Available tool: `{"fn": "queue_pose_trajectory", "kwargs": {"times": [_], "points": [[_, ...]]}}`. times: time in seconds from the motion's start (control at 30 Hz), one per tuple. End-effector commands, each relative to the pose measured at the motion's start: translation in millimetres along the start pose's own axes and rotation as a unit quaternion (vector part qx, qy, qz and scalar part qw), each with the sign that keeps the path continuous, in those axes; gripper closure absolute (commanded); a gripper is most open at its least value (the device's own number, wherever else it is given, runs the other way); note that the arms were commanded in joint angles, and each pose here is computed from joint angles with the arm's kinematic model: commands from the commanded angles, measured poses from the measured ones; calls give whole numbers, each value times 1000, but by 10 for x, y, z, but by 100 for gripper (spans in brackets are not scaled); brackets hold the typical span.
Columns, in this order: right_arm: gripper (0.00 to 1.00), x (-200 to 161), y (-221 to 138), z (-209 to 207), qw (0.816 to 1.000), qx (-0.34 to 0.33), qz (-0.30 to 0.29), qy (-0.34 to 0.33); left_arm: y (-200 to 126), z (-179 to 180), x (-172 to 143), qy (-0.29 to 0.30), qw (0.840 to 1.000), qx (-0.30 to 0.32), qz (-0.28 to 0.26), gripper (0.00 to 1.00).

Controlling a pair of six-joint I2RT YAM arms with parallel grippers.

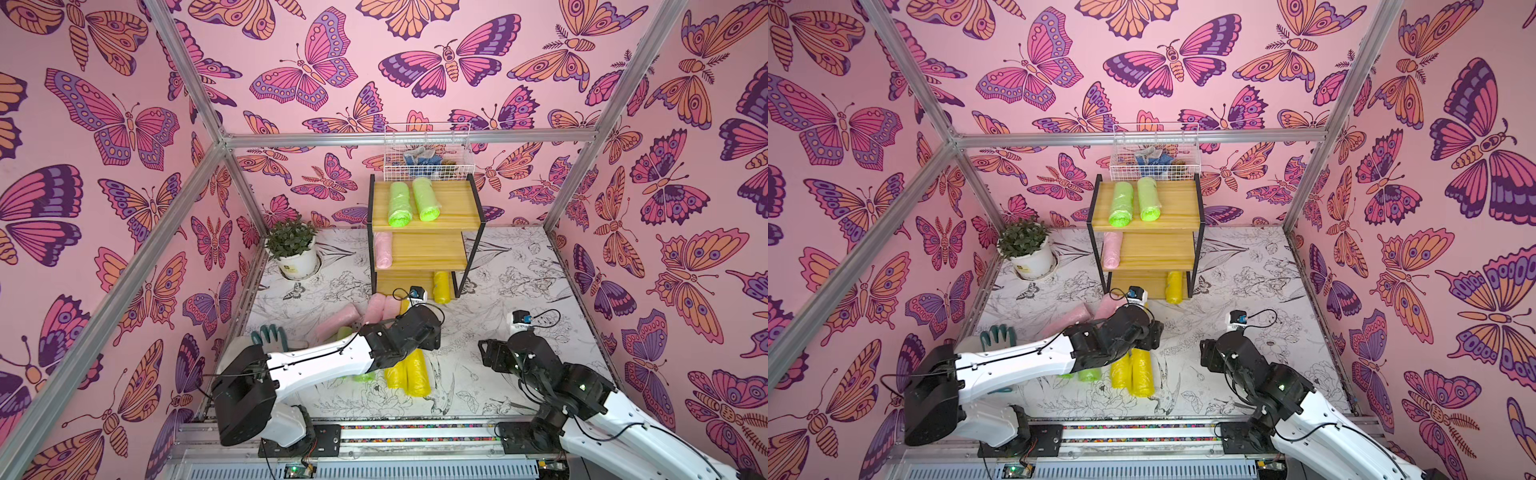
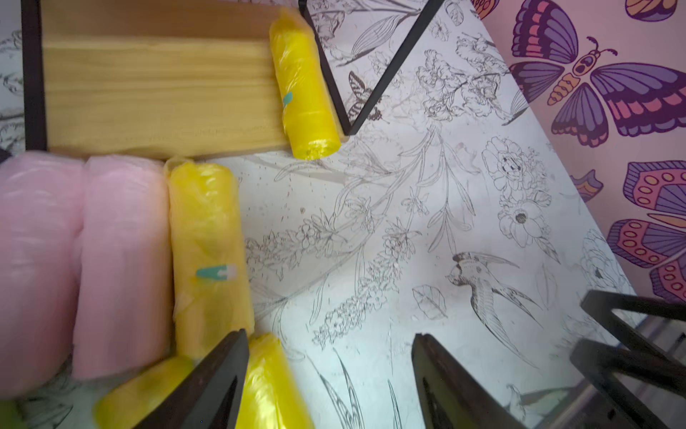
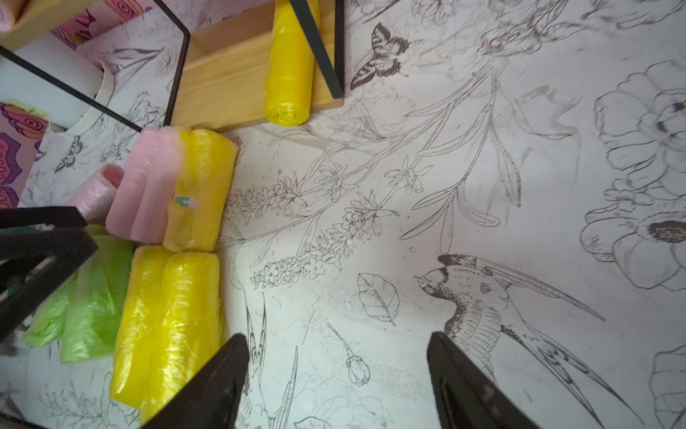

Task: Sort the rolls of trash bags by color and place them on the shelf
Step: Place the roll of trash bags on the shelf, then pick up the roll of trash bags from the center of the board.

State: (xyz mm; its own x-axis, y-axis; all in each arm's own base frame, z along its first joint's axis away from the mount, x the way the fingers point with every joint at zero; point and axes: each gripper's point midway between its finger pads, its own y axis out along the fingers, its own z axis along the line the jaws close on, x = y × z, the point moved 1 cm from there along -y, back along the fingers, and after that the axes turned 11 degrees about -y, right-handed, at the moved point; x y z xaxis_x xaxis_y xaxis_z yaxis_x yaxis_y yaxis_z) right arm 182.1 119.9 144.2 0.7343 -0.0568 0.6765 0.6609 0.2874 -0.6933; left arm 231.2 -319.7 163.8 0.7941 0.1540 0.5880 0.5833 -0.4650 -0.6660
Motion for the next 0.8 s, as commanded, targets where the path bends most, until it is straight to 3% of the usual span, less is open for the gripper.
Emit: {"fn": "queue_pose_trajectory", "kwargs": {"times": [0.0, 0.37, 0.6, 0.77], "points": [[10, 12, -7, 308, 997, 64, 31, 19, -196, 345, -301, -25, 997, 45, 64, 24], [3, -211, 156, 1360, 984, 159, 55, 53, -790, 733, -236, -88, 995, 43, 23, 22], [10, -591, 428, 1789, 985, 143, 94, 30, -977, 927, -296, -123, 991, 46, 23, 22], [14, -712, 410, 1886, 988, 119, 99, -7, -1116, 1043, -303, -150, 988, 39, 9, 22]]}}
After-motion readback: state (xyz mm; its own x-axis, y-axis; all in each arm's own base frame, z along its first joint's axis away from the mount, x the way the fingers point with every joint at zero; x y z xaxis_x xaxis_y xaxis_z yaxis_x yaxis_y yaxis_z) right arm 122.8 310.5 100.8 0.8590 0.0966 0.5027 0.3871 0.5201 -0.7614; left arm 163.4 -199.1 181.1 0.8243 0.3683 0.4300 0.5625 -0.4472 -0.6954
